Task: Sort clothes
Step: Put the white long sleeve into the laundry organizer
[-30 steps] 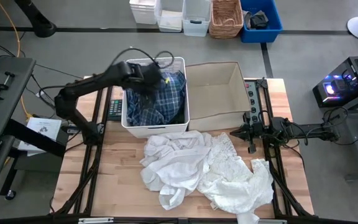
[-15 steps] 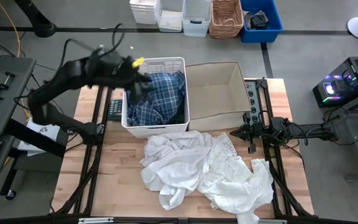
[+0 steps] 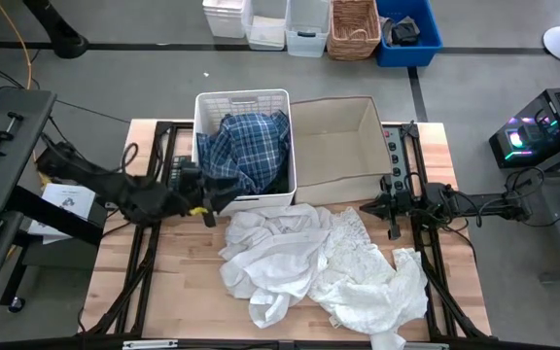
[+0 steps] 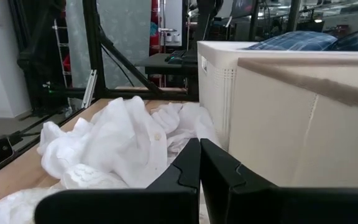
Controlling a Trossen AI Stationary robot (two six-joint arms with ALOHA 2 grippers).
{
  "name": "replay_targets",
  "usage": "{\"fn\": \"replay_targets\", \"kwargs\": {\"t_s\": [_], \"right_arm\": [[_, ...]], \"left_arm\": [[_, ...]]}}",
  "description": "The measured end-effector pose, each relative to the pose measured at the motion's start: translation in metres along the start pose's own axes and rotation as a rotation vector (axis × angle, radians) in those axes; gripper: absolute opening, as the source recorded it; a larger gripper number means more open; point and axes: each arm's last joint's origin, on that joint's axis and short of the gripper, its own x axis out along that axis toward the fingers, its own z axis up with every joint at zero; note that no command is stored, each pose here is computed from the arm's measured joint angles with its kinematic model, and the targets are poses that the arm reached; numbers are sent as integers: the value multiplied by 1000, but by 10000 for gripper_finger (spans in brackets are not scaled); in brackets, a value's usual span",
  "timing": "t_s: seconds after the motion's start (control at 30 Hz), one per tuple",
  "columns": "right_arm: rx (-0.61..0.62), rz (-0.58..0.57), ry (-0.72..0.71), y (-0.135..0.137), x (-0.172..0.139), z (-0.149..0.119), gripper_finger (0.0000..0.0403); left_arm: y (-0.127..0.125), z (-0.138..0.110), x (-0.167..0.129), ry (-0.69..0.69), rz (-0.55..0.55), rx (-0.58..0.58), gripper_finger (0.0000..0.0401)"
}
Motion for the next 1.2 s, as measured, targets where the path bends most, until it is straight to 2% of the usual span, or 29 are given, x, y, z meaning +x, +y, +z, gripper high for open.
{"fn": "replay_targets", "kwargs": {"t_s": [0.03,0.07,0.17,0.23,0.3,0.37,0.43,0.57,0.67,0.73,0.83,0.97,1.07,1.2], "right_arm": [[16,0,-19,0,0,2,0],[85,8,-58,0,0,6,0],[399,41,-265,-1,-3,25,0],[553,54,-429,-3,-8,40,0],[598,124,-594,-2,-15,56,0],[604,200,-640,1,-16,79,0],[588,251,-523,7,-7,106,0],[442,288,24,30,40,145,0],[316,287,431,47,75,154,0],[288,251,623,55,98,156,0],[236,148,749,59,141,157,3],[180,106,778,59,202,156,25],[169,99,817,58,241,154,65],[139,91,906,62,284,140,142]], "left_arm": [[1,-3,-1,-10,4,-17,201],[1,-5,-2,-17,6,-27,201],[1,1,-7,-43,8,-10,201],[0,10,-12,-69,-2,22,201],[2,20,-18,-99,4,70,201],[4,31,-25,-136,15,122,201],[7,42,-33,-170,30,167,201],[16,61,-51,-228,45,190,201],[22,71,-61,-252,37,193,201],[25,75,-66,-262,26,204,201],[28,79,-70,-269,17,221,201],[31,80,-75,-247,-23,239,201],[32,80,-77,-232,-66,249,201],[33,80,-78,-212,-100,266,201]]}}
